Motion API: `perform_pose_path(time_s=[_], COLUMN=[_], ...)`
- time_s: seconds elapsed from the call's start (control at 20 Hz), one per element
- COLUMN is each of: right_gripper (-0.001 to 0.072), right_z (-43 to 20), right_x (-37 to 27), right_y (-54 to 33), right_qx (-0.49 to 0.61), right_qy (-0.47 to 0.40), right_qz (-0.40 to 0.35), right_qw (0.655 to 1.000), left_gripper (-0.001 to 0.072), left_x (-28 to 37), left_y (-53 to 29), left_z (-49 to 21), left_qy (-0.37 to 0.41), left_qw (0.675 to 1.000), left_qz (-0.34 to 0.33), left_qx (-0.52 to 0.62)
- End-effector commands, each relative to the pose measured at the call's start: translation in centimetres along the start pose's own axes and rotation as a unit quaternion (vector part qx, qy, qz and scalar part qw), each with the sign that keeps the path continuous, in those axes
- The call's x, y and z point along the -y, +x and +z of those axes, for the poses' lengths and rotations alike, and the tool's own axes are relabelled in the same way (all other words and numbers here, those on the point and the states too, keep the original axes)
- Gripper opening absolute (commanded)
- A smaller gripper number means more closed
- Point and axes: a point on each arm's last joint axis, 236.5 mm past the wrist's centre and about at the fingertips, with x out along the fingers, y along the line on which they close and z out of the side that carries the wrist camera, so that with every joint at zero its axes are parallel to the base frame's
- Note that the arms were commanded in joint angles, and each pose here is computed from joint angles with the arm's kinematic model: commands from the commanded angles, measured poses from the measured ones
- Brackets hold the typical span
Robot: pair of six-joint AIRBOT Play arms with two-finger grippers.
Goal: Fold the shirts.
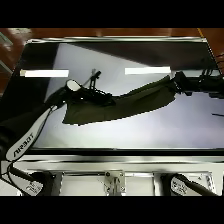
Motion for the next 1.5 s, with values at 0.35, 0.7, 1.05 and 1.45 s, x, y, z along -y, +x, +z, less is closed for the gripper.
perform_pose_path(time_s=[0.35, 0.7, 1.05, 1.45], right_gripper=[0.0067, 0.0067, 0.0067, 0.0067], right_z=[-4.8, -4.1, -3.0, -12.7], right_x=[-8.4, -7.4, -11.5, -18.5], right_y=[-8.3, -8.2, -1.1, 21.9], right_qx=[0.016, 0.035, 0.061, -0.021], right_qy=[0.041, 0.040, -0.064, 0.005], right_qz=[0.018, -0.008, -0.008, 0.086], right_qw=[0.999, 0.999, 0.996, 0.996], left_gripper=[0.0035, 0.0031, 0.0031, 0.0033], left_x=[4.5, 4.6, 0.5, 1.8], left_y=[10.9, 9.9, -13.7, -46.3], left_z=[-1.9, -2.4, 9.6, 8.2], left_qy=[-0.107, -0.081, 0.068, 0.085], left_qw=[0.990, 0.994, 0.975, 0.876], left_qz=[-0.021, -0.050, 0.092, 0.231], left_qx=[0.090, 0.051, 0.193, 0.414])
